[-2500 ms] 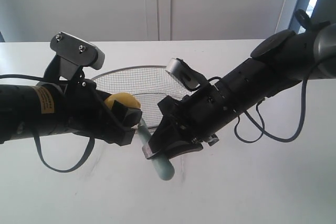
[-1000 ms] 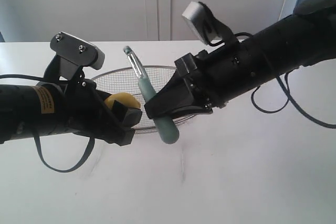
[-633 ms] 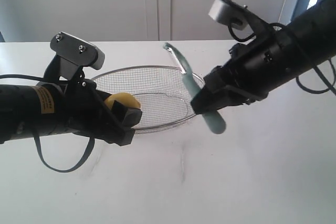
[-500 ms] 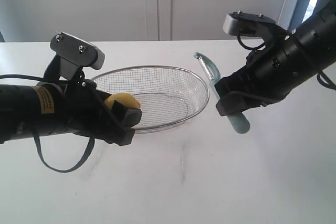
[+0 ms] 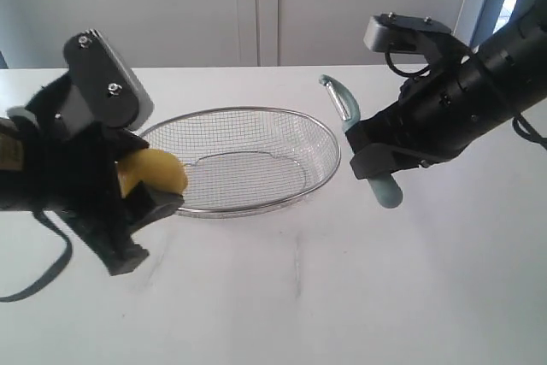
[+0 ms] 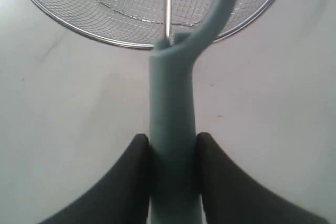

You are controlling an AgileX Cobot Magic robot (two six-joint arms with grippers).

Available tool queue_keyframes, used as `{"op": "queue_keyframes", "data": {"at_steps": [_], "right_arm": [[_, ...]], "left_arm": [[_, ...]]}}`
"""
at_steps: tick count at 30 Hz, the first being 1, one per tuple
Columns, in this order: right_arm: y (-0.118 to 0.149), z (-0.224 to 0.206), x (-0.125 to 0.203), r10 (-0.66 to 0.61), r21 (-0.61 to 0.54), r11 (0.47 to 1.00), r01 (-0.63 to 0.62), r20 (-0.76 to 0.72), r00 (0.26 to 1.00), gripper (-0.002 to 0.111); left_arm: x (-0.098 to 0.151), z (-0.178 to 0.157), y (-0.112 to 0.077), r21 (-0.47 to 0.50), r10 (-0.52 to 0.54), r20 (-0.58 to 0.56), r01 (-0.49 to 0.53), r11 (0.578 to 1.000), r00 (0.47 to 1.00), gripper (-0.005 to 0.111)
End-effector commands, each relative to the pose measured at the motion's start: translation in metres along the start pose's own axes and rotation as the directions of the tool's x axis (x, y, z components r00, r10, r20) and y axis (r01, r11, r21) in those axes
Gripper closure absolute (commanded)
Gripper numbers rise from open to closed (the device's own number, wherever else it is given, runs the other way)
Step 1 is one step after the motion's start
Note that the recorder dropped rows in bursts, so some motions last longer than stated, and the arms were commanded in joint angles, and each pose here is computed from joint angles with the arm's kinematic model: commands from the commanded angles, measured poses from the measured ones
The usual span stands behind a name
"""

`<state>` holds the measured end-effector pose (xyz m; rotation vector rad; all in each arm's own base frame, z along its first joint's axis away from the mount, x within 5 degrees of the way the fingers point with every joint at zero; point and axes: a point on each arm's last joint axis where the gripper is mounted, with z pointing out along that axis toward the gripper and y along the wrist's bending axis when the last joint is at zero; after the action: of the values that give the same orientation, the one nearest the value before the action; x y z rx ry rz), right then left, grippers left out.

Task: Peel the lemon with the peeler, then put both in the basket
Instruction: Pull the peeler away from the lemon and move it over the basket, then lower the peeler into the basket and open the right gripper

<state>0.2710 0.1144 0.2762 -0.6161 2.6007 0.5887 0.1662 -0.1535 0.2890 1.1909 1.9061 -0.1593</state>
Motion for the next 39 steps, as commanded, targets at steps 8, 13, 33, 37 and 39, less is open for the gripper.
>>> {"op": "queue_keyframes", "data": {"at_steps": [8, 13, 33, 37, 39], "right_arm": [[-0.004, 0.004, -0.001, -0.007, 0.024, 1.000, 0.006, 0.031, 1.000, 0.108], [-0.010, 0.010, -0.008, -0.110, 0.067, 0.992, 0.105, 0.078, 0.991, 0.108], [-0.024, 0.100, -0.106, -0.052, 0.004, 0.999, 0.052, 0.052, 0.997, 0.108], [-0.012, 0.129, -0.099, -0.134, -0.018, 0.991, 0.134, -0.014, 0.991, 0.108], [-0.010, 0.142, -0.094, -0.148, -0.025, 0.989, 0.147, -0.057, 0.987, 0.108]], "left_arm": [[0.005, -0.026, 0.014, -0.116, -0.079, -0.178, 0.059, 0.991, 0.981, 0.107], [0.002, -0.017, 0.008, -0.060, -0.153, -0.164, 0.145, 0.988, 0.974, 0.107], [-0.002, -0.015, 0.006, -0.037, -0.185, -0.129, 0.182, 0.983, 0.974, 0.107], [-0.002, -0.015, 0.006, -0.037, -0.185, -0.129, 0.182, 0.983, 0.974, 0.107], [-0.002, -0.015, 0.006, -0.037, -0.185, -0.129, 0.182, 0.983, 0.974, 0.107]]}}
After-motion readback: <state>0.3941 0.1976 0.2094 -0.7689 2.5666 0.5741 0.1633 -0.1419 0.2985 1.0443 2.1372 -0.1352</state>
